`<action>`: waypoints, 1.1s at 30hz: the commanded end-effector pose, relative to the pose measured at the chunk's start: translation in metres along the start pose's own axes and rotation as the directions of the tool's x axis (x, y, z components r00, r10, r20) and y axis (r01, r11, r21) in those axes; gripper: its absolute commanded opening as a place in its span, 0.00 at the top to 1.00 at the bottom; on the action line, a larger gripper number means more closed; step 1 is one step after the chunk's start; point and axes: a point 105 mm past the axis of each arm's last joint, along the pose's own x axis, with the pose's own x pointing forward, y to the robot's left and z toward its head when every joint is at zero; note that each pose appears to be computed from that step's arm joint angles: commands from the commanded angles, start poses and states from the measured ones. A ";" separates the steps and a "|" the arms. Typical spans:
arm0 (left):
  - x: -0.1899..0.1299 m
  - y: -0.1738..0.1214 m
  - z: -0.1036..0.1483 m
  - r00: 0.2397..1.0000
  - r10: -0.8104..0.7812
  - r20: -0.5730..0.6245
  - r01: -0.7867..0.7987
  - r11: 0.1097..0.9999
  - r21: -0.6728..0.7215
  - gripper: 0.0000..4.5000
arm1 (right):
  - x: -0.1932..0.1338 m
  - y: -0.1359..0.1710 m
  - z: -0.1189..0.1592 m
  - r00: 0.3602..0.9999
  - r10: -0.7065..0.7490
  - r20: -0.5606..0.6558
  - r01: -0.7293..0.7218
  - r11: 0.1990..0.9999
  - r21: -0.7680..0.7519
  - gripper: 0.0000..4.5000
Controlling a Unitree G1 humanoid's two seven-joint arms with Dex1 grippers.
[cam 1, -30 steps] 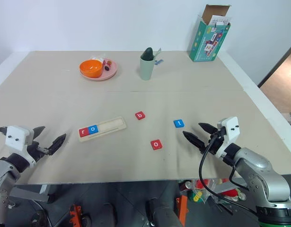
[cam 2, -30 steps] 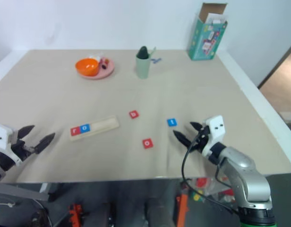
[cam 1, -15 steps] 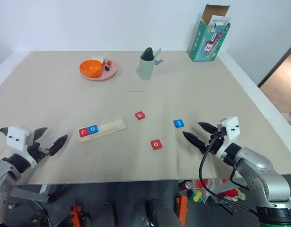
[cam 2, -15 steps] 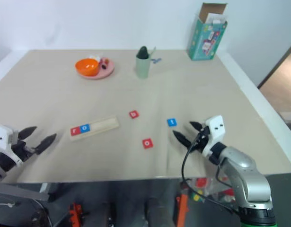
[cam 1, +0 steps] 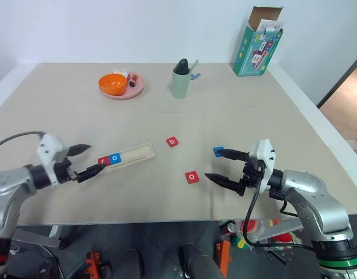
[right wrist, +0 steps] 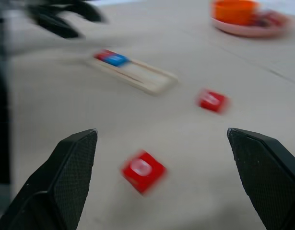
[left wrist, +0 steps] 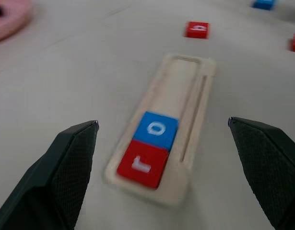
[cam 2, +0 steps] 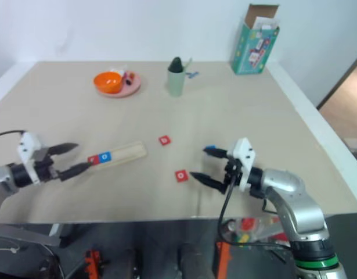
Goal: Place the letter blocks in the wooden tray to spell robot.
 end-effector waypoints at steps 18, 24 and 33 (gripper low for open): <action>0.042 0.024 0.008 0.958 -0.208 -0.199 0.228 0.970 0.085 0.00 | 0.023 -0.011 0.022 0.996 0.008 0.085 0.002 0.993 -0.118 0.01; 0.047 0.027 0.006 0.954 -0.205 -0.217 0.232 0.967 0.106 0.00 | 0.023 -0.011 0.019 0.997 -0.002 0.082 0.012 0.993 -0.116 0.01; 0.054 0.027 -0.001 0.951 -0.197 -0.238 0.232 0.964 0.131 0.00 | 0.023 -0.011 0.017 0.997 -0.005 0.077 0.014 0.993 -0.117 0.01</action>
